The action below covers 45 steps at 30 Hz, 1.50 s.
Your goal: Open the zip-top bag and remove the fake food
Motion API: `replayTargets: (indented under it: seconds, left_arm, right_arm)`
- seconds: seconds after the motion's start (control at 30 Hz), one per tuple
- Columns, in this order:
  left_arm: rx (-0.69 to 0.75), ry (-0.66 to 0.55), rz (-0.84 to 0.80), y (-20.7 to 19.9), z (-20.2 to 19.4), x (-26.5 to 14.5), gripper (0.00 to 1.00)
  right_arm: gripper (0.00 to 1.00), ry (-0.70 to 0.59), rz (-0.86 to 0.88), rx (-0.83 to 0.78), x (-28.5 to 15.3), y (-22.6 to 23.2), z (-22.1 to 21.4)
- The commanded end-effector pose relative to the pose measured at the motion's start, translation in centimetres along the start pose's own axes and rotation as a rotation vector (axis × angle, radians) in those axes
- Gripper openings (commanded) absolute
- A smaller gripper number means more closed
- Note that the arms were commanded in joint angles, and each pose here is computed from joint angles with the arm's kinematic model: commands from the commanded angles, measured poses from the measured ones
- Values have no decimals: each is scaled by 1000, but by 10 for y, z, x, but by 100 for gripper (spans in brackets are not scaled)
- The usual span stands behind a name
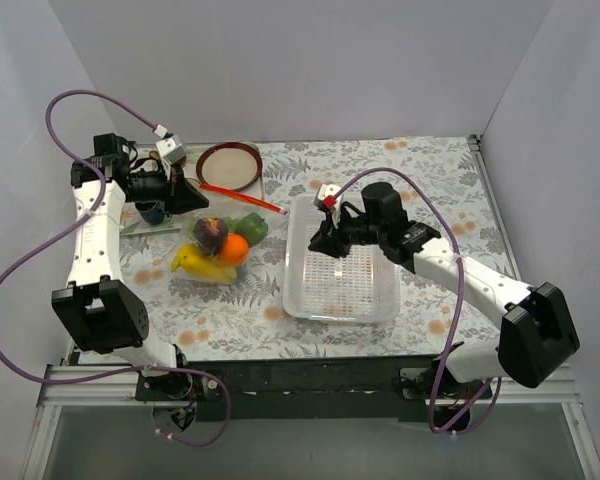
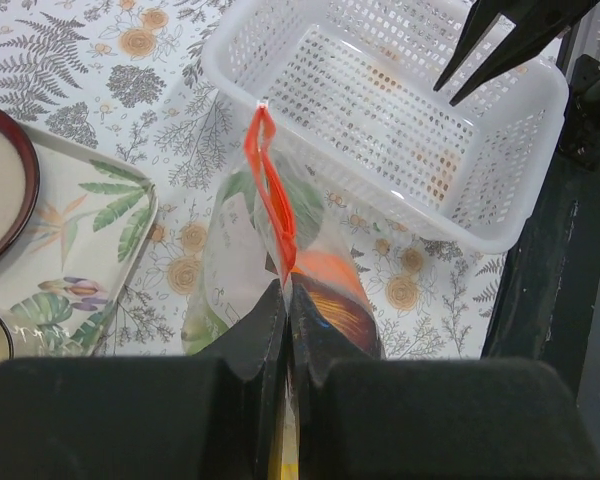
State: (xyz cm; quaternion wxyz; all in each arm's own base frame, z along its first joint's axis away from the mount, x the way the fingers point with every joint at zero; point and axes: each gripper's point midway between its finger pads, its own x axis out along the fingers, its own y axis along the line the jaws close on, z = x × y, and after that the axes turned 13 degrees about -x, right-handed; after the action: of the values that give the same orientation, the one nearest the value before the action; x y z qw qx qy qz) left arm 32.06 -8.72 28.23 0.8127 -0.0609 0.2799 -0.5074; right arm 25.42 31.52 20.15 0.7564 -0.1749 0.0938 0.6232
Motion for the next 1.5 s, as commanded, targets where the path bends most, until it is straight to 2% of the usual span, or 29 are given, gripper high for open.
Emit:
replayTargets:
  seconds: [0.0,0.17,0.3,0.43,0.5,0.63,0.8,1.2,1.47]
  left_arm:
    - [21,-57,-59,-12,10,0,0]
    - [12,-65,-128,-35,16,3,0]
    - [20,-58,-150,-48,15,6,0]
    - [10,-51,-162,-52,14,9,0]
    - [9,-48,-167,-55,14,10,0]
    - [10,-43,-177,-57,14,13,0]
    - [12,-41,-183,-57,15,15,0]
    - [18,-47,-193,-62,21,15,0]
    - [25,-52,-208,-66,26,16,0]
  right_arm:
    - [32,-62,-47,-39,-7,-12,25]
    - [32,-129,-123,-43,2,-46,67]
    - [32,-262,-145,-66,6,-69,123]
    - [25,-324,-26,-41,27,-70,147]
    - [20,-324,17,7,37,-65,146]
    - [1,-318,81,26,47,-49,142]
    - [1,-306,109,39,49,-33,131]
    - [1,-277,136,90,58,-28,114]
    - [3,-267,242,106,73,-5,114]
